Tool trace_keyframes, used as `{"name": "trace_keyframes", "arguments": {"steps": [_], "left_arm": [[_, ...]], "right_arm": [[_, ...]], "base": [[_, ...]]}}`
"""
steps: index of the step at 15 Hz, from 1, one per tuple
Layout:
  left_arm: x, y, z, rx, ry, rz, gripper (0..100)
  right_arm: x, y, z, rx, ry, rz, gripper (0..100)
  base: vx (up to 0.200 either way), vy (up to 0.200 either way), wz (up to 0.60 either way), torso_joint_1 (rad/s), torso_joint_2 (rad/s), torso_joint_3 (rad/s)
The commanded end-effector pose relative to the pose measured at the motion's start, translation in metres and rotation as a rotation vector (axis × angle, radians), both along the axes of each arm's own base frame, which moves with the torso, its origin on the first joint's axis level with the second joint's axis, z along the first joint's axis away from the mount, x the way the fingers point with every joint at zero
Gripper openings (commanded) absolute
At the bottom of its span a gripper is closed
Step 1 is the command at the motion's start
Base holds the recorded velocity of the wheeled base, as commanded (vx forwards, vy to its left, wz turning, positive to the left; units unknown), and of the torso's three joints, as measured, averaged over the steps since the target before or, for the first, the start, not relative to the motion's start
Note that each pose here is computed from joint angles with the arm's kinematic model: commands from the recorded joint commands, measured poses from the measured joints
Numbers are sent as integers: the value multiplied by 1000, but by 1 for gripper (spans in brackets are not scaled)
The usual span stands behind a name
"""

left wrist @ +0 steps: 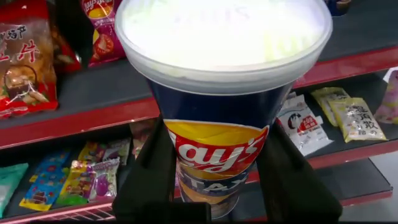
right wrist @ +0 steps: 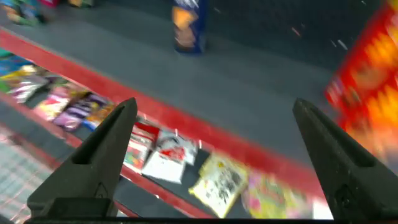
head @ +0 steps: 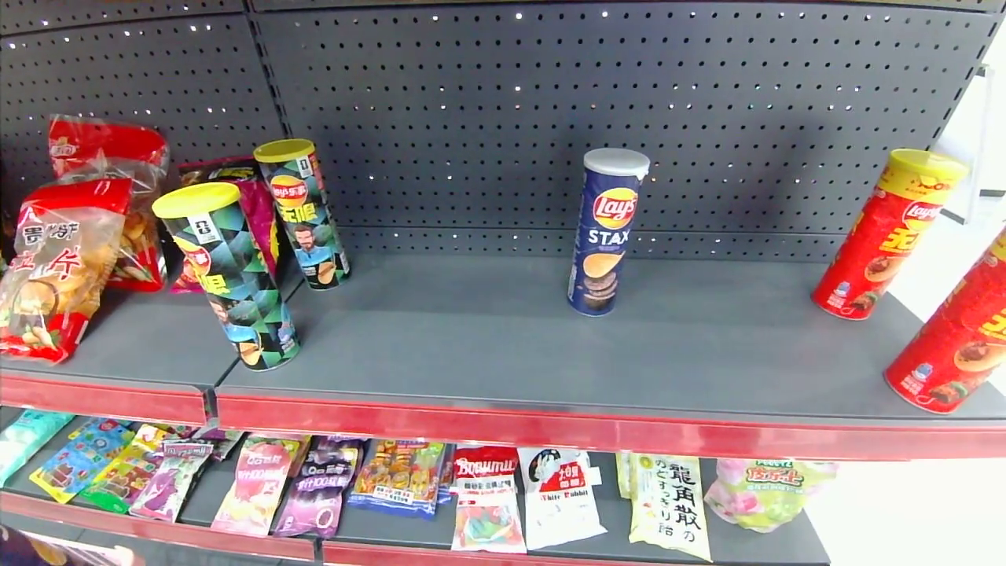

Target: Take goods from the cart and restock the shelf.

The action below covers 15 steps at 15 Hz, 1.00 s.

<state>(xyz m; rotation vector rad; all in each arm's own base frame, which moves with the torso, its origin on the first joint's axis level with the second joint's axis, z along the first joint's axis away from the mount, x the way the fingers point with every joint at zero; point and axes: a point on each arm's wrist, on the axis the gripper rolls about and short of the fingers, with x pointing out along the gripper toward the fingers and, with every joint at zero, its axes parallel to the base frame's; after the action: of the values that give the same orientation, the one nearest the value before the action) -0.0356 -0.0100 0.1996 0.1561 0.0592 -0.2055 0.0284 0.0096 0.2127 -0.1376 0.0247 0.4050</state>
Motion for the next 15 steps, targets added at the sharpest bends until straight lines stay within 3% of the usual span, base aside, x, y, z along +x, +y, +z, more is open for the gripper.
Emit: {"name": "trace_keyframes", "arguments": {"steps": [1,4,7,15], "left_arm": [[5,0,1,-24,24,-38,0],[3,0,2,-21,6,-17,0],[3,1,4,-18,-6,3,0],[3,1,2,-17,-1,5,0]], "right_arm": [[119,43,52,-37,62,252,100],[169,67,46,-33,37,297,100],[208,82,34,-43,98,309,100],[280,105,27,-39,125,301,100]], "base": [[0,0,0,0,0,0],[0,0,0,0,0,0],[0,0,0,0,0,0],[0,0,0,0,0,0]]}}
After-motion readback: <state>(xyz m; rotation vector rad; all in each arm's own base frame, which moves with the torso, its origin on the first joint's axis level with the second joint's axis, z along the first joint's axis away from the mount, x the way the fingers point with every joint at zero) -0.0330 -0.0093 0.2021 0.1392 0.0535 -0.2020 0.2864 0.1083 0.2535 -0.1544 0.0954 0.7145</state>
